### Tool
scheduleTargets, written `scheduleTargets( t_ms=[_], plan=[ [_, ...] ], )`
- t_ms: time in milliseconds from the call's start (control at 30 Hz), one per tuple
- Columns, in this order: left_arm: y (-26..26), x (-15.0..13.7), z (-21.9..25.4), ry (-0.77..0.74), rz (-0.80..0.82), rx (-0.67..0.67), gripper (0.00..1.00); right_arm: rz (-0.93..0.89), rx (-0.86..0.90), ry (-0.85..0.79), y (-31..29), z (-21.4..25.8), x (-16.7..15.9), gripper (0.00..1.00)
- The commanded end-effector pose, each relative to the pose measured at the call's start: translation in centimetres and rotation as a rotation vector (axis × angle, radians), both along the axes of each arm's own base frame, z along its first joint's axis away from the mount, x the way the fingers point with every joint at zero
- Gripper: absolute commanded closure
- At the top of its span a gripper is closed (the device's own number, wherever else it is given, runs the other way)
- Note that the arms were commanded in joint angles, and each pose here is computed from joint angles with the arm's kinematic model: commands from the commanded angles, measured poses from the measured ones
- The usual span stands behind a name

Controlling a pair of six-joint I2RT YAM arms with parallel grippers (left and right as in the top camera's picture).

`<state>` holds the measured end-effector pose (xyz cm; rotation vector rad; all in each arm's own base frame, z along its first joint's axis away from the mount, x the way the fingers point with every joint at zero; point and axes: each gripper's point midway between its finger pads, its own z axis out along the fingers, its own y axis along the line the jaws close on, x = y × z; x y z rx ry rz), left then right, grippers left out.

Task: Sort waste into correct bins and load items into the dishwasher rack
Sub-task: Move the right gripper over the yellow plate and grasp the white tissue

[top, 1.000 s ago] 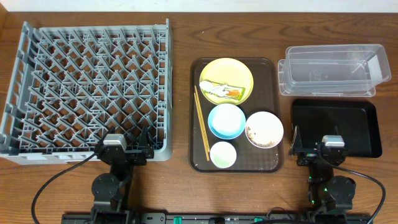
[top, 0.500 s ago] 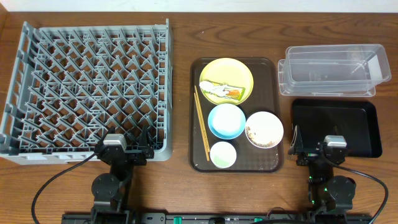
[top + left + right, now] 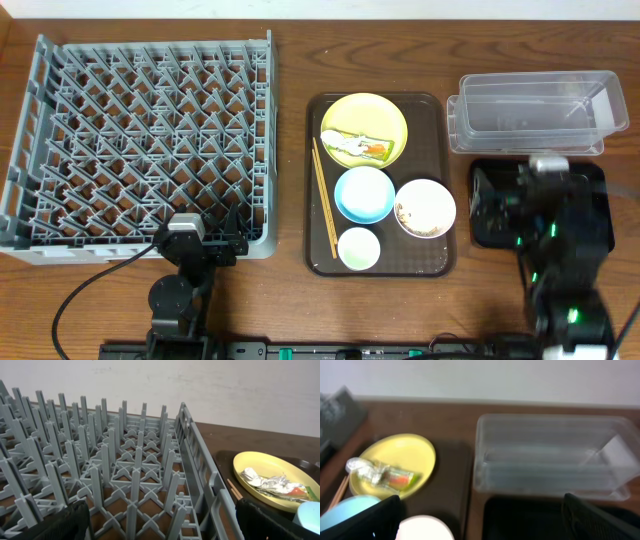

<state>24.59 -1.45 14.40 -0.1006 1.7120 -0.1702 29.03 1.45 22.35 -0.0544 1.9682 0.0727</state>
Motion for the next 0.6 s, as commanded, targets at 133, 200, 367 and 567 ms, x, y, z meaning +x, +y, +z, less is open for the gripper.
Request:
scheduleTargets(
  t_ms=[133,200,367,567],
  plan=[
    [0.7,-0.2,-1.0,0.046,0.038,0.002,0.05,0.211,0.002,0.264,3.2,0.7,4.8,0.01],
    [0.7,-0.3,-0.6,0.056,0.038,0.003,0.05,0.213,0.010,0.345,3.3,0.2,5.7,0.01],
    [0.8,-1.2,0.2,0.163,0.039,0.013,0.05,0.368,0.140,0.389,6.7,1.4,7.2,0.01],
    [0.9,-2.5,2.5,0.324,0.041,0.025,0.05,0.484,0.144,0.191,9.3,5.0,9.9,0.10]
  ],
)
